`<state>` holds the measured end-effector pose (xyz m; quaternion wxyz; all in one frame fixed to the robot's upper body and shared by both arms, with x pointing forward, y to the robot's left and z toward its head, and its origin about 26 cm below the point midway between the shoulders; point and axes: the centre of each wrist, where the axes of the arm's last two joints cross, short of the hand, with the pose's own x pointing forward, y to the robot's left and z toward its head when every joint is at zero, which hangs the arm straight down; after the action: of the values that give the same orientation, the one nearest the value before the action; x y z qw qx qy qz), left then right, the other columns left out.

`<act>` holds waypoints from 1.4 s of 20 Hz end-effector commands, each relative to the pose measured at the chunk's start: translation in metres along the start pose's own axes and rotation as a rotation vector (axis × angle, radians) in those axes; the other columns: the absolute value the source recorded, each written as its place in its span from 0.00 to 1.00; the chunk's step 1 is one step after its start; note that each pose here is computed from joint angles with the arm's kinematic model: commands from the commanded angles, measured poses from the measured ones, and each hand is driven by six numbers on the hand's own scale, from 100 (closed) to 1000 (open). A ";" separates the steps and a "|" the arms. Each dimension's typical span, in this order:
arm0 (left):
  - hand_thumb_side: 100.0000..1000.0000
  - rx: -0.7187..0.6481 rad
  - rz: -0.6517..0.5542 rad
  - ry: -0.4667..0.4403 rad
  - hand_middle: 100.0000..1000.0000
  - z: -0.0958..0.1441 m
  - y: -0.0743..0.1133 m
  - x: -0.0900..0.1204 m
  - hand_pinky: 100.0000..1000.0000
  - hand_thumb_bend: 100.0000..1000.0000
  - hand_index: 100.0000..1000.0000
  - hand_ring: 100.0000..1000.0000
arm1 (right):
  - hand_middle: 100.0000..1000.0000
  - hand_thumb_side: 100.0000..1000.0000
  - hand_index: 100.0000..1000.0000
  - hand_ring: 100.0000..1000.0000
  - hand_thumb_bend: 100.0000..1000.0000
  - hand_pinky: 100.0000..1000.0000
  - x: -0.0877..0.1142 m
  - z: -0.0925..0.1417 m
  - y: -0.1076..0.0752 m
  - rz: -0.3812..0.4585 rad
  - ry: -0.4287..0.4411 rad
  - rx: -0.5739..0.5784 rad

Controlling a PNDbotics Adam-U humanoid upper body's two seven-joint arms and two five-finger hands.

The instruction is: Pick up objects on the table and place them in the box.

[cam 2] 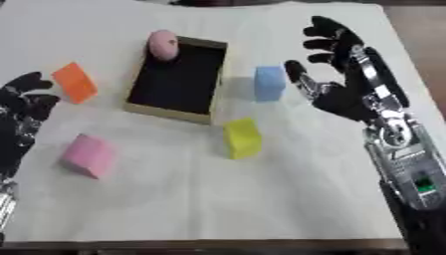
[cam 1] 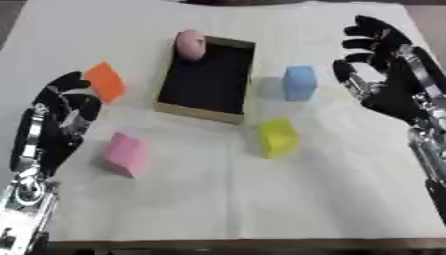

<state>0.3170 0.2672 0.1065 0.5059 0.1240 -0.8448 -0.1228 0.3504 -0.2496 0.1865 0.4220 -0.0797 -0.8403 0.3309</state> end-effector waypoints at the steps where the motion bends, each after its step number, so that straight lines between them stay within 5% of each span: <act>1: 0.64 -0.016 -0.022 -0.030 0.68 -0.004 0.004 0.007 0.71 0.63 0.84 0.63 | 0.83 0.34 0.95 0.84 0.32 0.77 0.014 -0.005 -0.018 0.141 -0.028 0.158; 12: 0.64 -0.038 -0.029 -0.025 0.67 -0.002 0.004 0.006 0.70 0.62 0.84 0.62 | 0.86 0.28 0.96 0.88 0.33 0.81 0.039 -0.025 -0.032 0.395 -0.048 0.648; 28: 0.65 -0.045 -0.024 -0.018 0.66 -0.001 0.003 0.004 0.70 0.61 0.84 0.60 | 0.85 0.27 0.94 0.88 0.25 0.81 0.037 -0.039 -0.018 0.506 -0.041 0.902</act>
<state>0.3162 0.2656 0.1049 0.5086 0.1174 -0.8414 -0.1402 0.3577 -0.2277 0.2313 0.3106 -0.0718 -0.5812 0.7487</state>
